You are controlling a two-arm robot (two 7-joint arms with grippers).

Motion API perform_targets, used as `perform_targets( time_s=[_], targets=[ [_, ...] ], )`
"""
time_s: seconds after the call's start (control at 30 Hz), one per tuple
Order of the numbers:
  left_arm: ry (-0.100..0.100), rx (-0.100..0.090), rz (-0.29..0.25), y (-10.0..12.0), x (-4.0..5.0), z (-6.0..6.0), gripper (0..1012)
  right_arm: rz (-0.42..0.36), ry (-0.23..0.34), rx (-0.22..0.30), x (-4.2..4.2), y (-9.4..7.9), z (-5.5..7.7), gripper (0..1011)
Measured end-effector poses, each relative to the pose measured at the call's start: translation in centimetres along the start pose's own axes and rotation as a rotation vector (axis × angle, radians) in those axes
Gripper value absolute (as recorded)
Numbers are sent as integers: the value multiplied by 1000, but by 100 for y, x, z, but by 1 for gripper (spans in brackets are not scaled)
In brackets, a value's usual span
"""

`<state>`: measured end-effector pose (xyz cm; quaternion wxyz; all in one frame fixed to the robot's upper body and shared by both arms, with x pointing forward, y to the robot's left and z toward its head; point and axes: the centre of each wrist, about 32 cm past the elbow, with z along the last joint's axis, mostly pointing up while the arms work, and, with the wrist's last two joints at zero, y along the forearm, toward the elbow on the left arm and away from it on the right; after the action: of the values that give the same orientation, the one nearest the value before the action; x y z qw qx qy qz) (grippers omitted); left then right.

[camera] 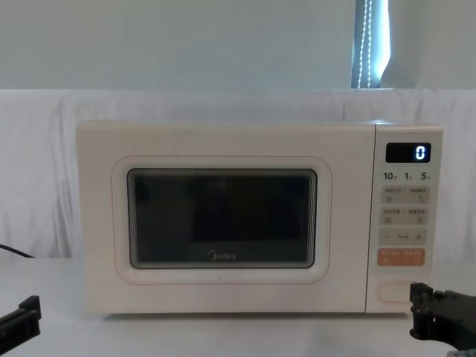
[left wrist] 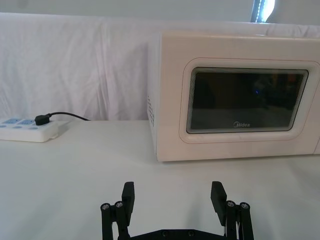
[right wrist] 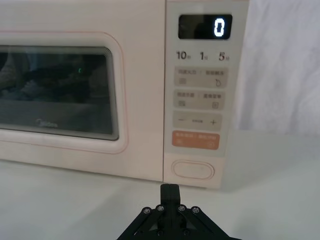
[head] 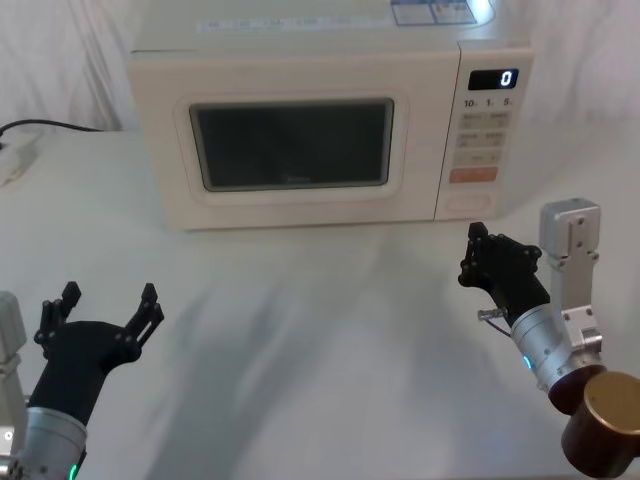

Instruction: Press the button to open the microwave door with one hand; close the microwave door with the other hand.

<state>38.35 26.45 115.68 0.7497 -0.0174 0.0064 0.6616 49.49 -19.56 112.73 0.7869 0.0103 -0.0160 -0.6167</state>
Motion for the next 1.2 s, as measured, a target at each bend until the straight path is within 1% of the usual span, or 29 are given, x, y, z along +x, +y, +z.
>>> perform_targets(
  time_s=[0.17,0.47,0.87,0.9,0.93,1.03,1.2],
  targets=[
    [0,0,0,0,0,0,1001,-14,13,-12,59,127,-80,0],
    [0,0,0,0,0,0,1001,-17,20,-18,130,258,-135,0],
    [0,0,0,0,0,0,1001,-16,14,-35,206,425,-137,0],
    [0,0,0,0,0,0,1001,-17,8,-43,229,459,-125,0],
    [0,0,0,0,0,0,1001,-17,8,-43,229,459,-125,0],
    [0,0,0,0,0,0,1001,-21,3,-60,266,512,-118,0],
    [0,0,0,0,0,0,1001,-27,0,-68,306,577,-111,0]
  ],
)
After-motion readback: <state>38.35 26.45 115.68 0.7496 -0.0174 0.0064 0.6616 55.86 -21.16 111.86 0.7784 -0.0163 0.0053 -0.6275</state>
